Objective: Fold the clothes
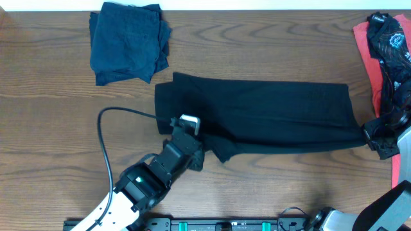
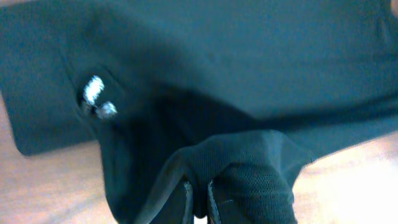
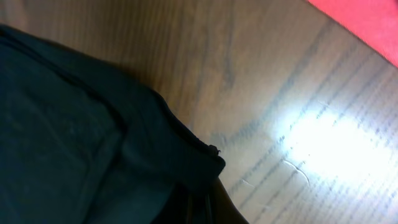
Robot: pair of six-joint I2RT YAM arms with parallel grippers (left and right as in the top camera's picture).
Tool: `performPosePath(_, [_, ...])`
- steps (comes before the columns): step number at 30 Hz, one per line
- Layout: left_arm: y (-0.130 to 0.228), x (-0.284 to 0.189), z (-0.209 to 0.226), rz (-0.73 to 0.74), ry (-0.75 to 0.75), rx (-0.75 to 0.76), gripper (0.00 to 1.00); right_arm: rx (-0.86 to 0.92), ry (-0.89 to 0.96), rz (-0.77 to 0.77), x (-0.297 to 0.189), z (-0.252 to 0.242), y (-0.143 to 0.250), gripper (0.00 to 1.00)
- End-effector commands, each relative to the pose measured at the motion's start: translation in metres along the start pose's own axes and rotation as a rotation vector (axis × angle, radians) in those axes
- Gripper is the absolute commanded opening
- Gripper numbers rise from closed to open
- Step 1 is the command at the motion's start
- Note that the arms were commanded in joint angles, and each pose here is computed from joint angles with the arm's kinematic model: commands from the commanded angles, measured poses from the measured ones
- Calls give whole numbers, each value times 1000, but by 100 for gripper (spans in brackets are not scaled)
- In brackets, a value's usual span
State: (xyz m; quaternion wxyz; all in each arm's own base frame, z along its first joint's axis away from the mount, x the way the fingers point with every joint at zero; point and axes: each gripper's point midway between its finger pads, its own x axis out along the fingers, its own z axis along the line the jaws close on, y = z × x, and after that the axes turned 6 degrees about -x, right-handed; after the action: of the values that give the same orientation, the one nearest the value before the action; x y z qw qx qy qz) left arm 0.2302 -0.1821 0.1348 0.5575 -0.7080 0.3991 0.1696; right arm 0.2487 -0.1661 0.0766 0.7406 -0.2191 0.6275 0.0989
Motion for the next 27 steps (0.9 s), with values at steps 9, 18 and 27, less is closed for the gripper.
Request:
performPosePath(9, [-50,26,22,-136,-79,6,10,-36,-101,-75,-4,39,-12,3])
performPosePath(18, [-79,59,35,-222,-101,-24,10,-82,-176,-156,-1,74,-24,2])
performPosePath(27, [-111,72,71,-327,-153,-103,10,-79,-213,-205,1,86,-37,2])
